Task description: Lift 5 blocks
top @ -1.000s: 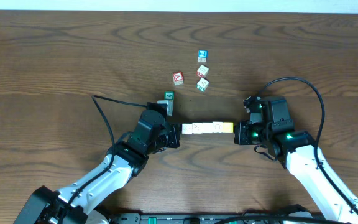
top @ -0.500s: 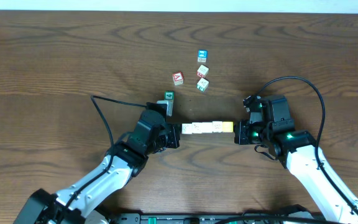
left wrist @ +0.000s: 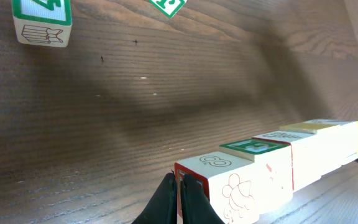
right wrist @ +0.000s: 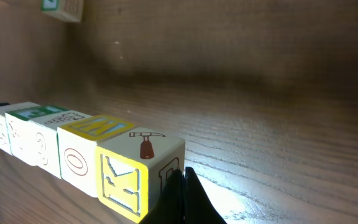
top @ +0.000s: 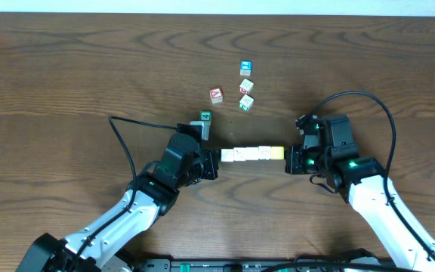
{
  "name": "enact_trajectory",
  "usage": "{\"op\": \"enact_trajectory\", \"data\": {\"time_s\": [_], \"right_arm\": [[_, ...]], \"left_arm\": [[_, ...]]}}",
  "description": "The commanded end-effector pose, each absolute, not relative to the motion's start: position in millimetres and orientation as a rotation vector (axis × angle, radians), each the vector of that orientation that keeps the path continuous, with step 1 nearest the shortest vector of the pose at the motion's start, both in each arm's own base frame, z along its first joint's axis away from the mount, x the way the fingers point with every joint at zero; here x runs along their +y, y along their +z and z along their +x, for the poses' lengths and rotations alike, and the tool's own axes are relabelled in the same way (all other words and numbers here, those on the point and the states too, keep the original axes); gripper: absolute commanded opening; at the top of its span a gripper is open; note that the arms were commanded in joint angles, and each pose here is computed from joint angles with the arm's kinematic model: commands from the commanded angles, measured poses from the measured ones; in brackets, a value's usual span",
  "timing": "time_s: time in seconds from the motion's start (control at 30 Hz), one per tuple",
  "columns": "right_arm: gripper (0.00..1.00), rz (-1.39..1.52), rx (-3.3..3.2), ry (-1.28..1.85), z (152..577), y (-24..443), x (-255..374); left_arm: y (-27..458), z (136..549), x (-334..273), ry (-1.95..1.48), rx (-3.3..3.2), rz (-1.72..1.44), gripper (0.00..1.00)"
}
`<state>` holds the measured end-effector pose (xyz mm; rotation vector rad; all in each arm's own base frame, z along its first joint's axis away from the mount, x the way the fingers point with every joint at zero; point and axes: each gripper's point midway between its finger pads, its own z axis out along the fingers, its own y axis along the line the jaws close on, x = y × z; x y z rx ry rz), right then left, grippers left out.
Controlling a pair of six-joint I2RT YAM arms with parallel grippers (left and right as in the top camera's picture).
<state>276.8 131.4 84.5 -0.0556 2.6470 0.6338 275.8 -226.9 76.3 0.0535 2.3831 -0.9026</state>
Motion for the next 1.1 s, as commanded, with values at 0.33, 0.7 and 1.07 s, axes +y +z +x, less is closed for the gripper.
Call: {"op": "enact_trajectory", "data": {"time_s": [0.33, 0.7, 1.07], "right_arm": [[0.01, -0.306, 2.533, 1.113, 254, 136, 196], [0.01, -0.31, 2.532, 1.114, 253, 136, 197], [0.01, -0.346, 2.517, 1.122, 252, 142, 204]], "left_arm": [[129, 251, -280, -1.232, 2.282, 0.294, 0.07], [132, 252, -281, -1.235, 2.275, 0.296, 0.07], [135, 253, -282, -1.237, 2.268, 0.297, 0.07]]}}
